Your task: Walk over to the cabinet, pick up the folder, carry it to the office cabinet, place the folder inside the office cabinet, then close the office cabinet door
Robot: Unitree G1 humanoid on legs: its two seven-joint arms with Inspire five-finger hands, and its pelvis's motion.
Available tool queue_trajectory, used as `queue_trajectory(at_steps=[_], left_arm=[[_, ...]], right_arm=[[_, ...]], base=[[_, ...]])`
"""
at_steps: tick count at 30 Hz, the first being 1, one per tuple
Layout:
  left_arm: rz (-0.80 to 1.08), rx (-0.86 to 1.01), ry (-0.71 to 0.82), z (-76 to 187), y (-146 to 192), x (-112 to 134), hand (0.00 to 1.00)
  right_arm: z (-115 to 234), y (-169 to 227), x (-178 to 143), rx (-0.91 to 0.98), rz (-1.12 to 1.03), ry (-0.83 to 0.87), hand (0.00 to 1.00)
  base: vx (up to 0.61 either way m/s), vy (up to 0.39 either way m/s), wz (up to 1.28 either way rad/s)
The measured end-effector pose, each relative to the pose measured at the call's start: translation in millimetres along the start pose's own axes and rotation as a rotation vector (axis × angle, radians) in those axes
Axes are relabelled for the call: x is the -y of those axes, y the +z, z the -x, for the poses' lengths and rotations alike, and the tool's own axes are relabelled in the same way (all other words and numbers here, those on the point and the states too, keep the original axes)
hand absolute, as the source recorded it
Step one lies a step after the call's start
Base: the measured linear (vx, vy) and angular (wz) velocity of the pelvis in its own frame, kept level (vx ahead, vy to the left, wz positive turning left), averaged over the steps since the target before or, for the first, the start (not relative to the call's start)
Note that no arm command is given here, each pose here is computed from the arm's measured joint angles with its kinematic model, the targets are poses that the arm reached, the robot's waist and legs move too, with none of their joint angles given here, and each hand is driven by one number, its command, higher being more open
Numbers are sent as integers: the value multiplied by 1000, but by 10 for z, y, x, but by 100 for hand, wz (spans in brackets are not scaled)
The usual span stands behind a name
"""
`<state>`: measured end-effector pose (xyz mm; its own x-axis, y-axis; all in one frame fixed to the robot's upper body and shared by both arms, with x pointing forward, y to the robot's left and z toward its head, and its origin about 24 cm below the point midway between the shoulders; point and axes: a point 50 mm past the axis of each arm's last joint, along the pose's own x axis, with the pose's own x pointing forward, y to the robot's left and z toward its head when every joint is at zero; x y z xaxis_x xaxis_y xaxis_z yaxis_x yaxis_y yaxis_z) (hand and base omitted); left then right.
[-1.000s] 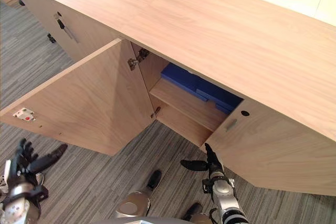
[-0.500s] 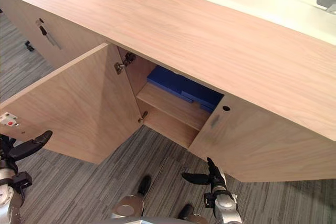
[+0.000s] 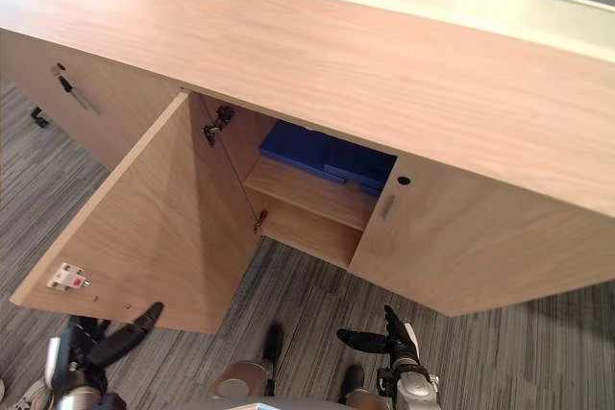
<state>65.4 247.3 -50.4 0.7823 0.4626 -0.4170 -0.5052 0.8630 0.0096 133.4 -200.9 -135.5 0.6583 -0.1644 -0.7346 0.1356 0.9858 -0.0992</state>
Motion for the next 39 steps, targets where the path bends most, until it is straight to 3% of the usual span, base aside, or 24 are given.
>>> queue_trajectory(at_steps=[3, 6, 10, 15, 22, 28, 34, 39], left_arm=[[-37, -124, -140, 30, -226, 331, 100], [-166, -84, -451, -64, -176, 931, 100], [-209, 163, -655, -380, 380, 1582, 100], [-247, 527, -693, -576, 1222, 1948, 100], [-422, 631, -530, -977, 1606, 1805, 100], [-432, 591, -524, -985, 1497, 1779, 100], [-309, 312, -522, -758, 729, 1513, 100], [-285, 12, -441, -638, 64, 1028, 100]], right_arm=[[-28, 69, -38, 18, 0, 5, 100], [-53, 191, -135, 64, 11, 26, 100], [-72, 219, -245, 54, 20, 58, 100], [-76, 218, -172, 52, 38, 43, 100], [-95, 273, -99, 65, 53, 32, 100], [-107, 305, -38, 72, 46, 14, 100], [-85, 234, 34, 52, 20, -21, 100], [-87, 253, 175, 55, -14, -88, 100]], base=[[-31, 146, -45], [19, 241, -62], [-50, 178, -90], [0, 103, -65], [98, -42, -10], [8, -33, 8], [11, -15, 17], [13, -18, 16]])
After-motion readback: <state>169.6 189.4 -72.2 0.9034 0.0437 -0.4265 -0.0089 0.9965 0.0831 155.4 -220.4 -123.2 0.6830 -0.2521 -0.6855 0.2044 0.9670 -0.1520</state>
